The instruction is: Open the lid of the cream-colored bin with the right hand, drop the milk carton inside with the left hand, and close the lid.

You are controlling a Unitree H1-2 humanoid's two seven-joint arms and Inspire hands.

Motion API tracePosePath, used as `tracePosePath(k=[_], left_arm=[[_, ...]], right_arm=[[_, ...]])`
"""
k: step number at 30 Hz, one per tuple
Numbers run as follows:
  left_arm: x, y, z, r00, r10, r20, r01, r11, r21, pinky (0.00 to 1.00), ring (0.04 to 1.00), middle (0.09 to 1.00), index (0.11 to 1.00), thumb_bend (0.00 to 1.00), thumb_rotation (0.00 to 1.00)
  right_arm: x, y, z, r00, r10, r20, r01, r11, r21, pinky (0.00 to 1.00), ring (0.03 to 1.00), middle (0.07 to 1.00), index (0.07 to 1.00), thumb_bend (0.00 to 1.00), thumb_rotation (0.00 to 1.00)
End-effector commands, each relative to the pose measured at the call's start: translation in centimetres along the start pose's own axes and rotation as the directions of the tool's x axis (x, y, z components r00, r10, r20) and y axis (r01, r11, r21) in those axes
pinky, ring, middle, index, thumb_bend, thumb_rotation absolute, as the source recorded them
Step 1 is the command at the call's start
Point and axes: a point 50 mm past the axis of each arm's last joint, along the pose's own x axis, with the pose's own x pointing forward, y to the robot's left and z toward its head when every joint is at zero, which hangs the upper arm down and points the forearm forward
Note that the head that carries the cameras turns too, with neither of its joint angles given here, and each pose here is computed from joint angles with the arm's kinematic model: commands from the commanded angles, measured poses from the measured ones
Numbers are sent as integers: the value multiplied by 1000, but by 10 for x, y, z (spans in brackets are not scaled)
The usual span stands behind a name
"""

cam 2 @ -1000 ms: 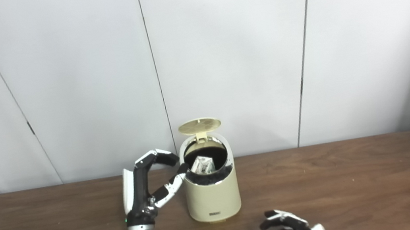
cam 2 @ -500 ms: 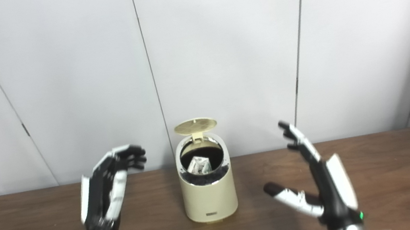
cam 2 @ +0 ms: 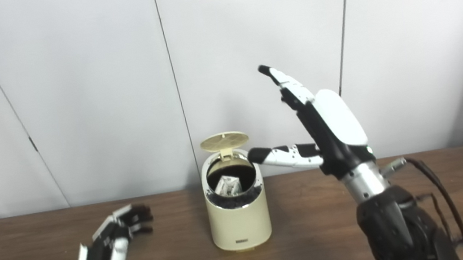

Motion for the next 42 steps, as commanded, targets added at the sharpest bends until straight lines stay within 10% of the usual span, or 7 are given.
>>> tracePosePath(k=[1, 21, 42], left_arm=[[15, -2, 10, 998, -22, 58, 22, 1000, 4, 632, 703, 728, 735, 389, 734], [12, -2, 2, 1000, -7, -18, 7, 1000, -17, 694, 763, 789, 773, 493, 749], [14, -2, 11, 1000, 0, -28, -1, 1000, -25, 673, 739, 773, 762, 527, 775]], right_arm=[[23, -19, 15, 998, -6, 59, 9, 998, -61, 841, 932, 938, 939, 802, 880], [95, 17, 24, 963, 269, 8, -259, 935, -242, 997, 914, 828, 803, 804, 844], [63, 30, 29, 949, 310, -57, -315, 934, -165, 906, 932, 929, 768, 856, 869]])
